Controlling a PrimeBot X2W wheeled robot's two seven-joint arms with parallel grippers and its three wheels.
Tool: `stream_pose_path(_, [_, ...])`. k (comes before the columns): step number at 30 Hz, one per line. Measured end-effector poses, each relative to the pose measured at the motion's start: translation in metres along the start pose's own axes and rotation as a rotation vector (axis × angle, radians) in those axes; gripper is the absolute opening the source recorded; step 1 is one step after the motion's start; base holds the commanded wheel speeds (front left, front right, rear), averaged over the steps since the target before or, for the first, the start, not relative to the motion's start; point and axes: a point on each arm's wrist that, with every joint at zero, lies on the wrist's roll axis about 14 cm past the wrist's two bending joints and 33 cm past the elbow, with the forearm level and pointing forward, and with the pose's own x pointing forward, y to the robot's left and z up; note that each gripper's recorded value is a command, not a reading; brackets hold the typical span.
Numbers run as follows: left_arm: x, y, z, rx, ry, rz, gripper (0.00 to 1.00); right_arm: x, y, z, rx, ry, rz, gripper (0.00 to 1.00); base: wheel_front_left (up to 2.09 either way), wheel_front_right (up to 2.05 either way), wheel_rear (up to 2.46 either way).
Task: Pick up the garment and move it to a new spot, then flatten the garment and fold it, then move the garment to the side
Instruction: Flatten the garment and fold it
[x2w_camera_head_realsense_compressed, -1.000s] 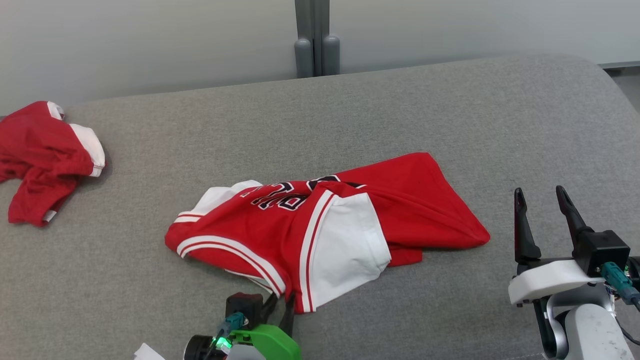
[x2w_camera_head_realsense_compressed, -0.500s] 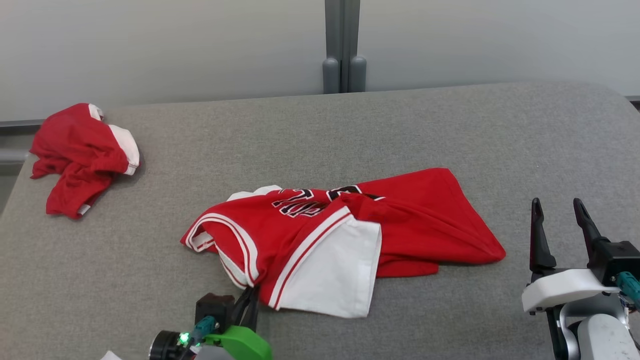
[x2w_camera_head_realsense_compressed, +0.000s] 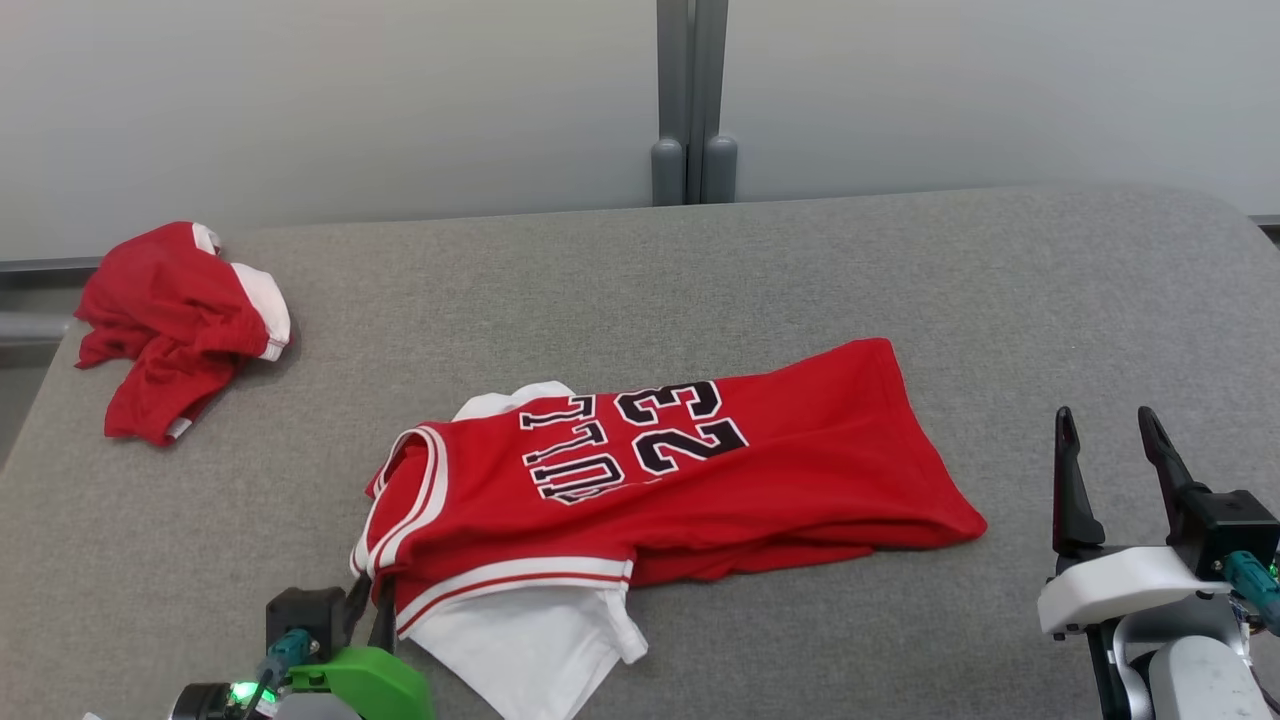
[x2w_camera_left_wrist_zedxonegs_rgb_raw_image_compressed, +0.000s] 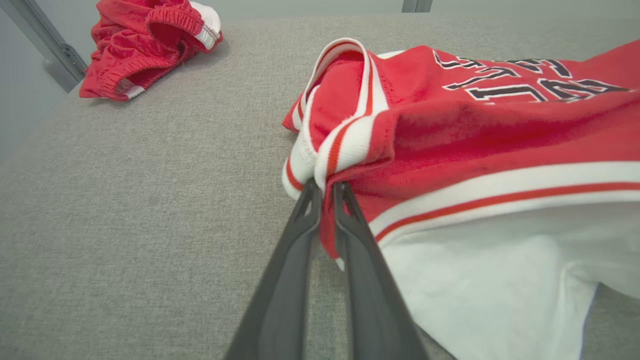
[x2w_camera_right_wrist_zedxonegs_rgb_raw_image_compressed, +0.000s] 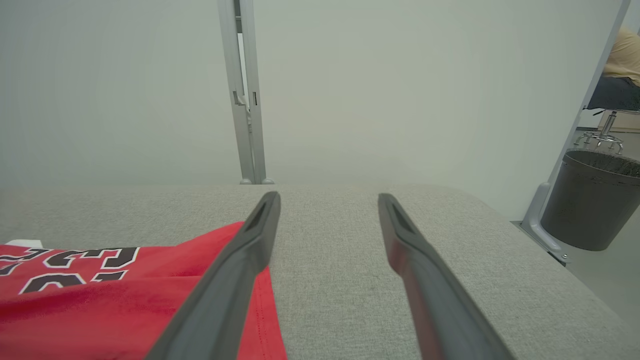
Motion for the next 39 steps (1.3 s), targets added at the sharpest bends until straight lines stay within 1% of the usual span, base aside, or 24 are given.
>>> stream_pose_path(6, [0.008,-0.003,0.018,0.028,-0.053,-0.012,1.0,-0.006,-0.004,0.001,-0.003,0.0,-0.012,1.0,0.0,0.0,0.0])
stream_pose_path(9, [0.012,-0.01,0.038,0.058,-0.111,-0.034,1.0,-0.007,-0.008,0.003,-0.006,-0.006,-0.021,1.0,0.0,0.0,0.0])
stream_pose_path(12, [0.019,-0.025,0.069,0.089,-0.186,-0.086,1.0,-0.008,-0.009,0.003,-0.008,-0.007,-0.025,1.0,0.0,0.0,0.0])
stream_pose_path(14, [0.023,-0.036,0.084,0.108,-0.211,-0.12,1.0,-0.008,-0.01,0.003,-0.009,-0.006,-0.027,1.0,0.0,0.0,0.0])
stream_pose_path(17, [0.031,-0.061,0.099,0.161,-0.223,-0.2,1.0,-0.007,-0.01,0.001,-0.01,-0.001,-0.026,1.0,0.0,0.0,0.0])
stream_pose_path(21, [0.045,-0.102,0.091,0.22,-0.116,-0.344,1.0,-0.003,-0.007,-0.003,-0.018,0.011,-0.017,1.0,0.0,0.0,0.0])
stream_pose_path(24, [0.059,-0.119,0.081,0.285,-0.032,-0.403,1.0,0.006,-0.004,-0.002,-0.026,0.006,-0.008,1.0,0.0,0.0,0.0])
stream_pose_path(28, [0.081,-0.128,0.062,0.33,0.084,-0.426,1.0,0.016,-0.004,-0.005,-0.034,0.01,-0.007,1.0,0.0,0.0,0.0])
stream_pose_path(32, [0.1,-0.129,0.038,0.384,0.22,-0.449,1.0,0.023,-0.009,-0.014,-0.048,0.031,-0.015,1.0,0.0,0.0,0.0])
stream_pose_path(35, [0.109,-0.135,0.022,0.402,0.307,-0.483,1.0,0.025,-0.014,-0.022,-0.053,0.053,-0.029,1.0,0.0,0.0,0.0])
stream_pose_path(39, [0.118,-0.139,0.004,0.452,0.398,-0.514,1.0,0.026,-0.021,-0.032,-0.061,0.081,-0.046,1.0,0.0,0.0,0.0])
